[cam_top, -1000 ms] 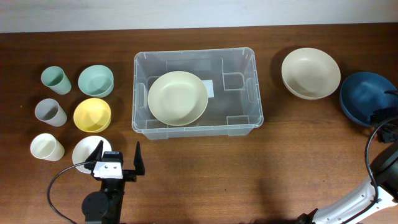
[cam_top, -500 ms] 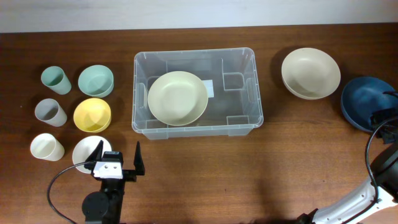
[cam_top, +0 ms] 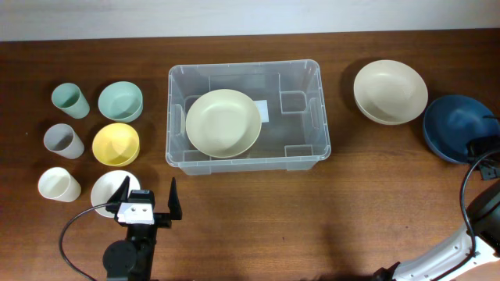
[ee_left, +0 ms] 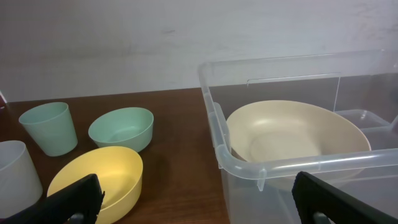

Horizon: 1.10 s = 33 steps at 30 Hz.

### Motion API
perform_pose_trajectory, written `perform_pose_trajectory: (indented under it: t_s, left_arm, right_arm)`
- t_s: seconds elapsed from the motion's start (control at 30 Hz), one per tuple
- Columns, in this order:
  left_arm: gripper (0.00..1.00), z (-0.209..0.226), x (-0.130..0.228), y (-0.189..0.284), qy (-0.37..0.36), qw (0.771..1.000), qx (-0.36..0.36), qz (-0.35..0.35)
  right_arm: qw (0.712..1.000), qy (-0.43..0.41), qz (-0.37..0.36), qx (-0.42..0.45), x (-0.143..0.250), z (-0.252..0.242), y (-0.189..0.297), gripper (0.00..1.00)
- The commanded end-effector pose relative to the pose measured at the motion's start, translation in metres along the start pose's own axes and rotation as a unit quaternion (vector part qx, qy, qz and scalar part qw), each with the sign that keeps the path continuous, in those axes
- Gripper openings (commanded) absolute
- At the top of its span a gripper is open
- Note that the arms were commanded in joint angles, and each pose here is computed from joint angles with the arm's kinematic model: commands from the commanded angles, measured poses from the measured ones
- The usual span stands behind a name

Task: Pack container
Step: 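Grasp the dark blue bowl rim with the right gripper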

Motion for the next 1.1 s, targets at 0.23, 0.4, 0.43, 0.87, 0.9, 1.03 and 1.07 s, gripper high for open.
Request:
perform_pose_trajectory:
  t_s: [0.23,0.4,0.43,0.87,0.9,1.03,1.07]
  left_arm:
    - [0.99,0.001,0.001,0.0,0.003,1.0,-0.004,0.002]
    - [0.99,0.001,0.001,0.0,0.003,1.0,-0.004,0.002]
    - [1.0,0.001,0.001,0.0,0.003,1.0,-0.004,0.002]
    - [0.99,0.001,0.001,0.0,0.003,1.0,-0.004,0.002]
    - [0.99,0.001,0.001,0.0,0.003,1.0,-0.004,0.002]
    - [0.99,0.001,0.001,0.0,0.003,1.0,-0.004,0.002]
    - [0.99,0.001,0.001,0.0,0.003,1.0,-0.004,0.002]
  right_arm:
    - [0.995,-0.043,0.072,-0.045,-0.005,-0.026,-0.016,0.04]
    - [0.989,-0.063,0.092,-0.1,-0.021,-0.042,-0.012,0.04]
    - [0.987,-0.068,0.096,-0.11,-0.023,-0.044,-0.011,0.04]
    - [0.957,-0.052,0.133,-0.253,-0.033,-0.04,0.013,0.04]
    - [0.955,-0.046,0.131,-0.262,-0.032,-0.037,0.018,0.04]
    - [0.944,-0.017,0.117,-0.308,-0.03,-0.024,0.053,0.04]
    - [0.941,-0.009,0.112,-0.32,-0.029,-0.02,0.064,0.04]
Point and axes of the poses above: each gripper's point midway between its finger pads, its own y axis back along the fingers, its own z axis along the line the jaws close on, x = y × z, the point moved 10 cm from there along y, back along the fingers, and after that the axes turned 5 degrees about -y, right-handed, at the moved point
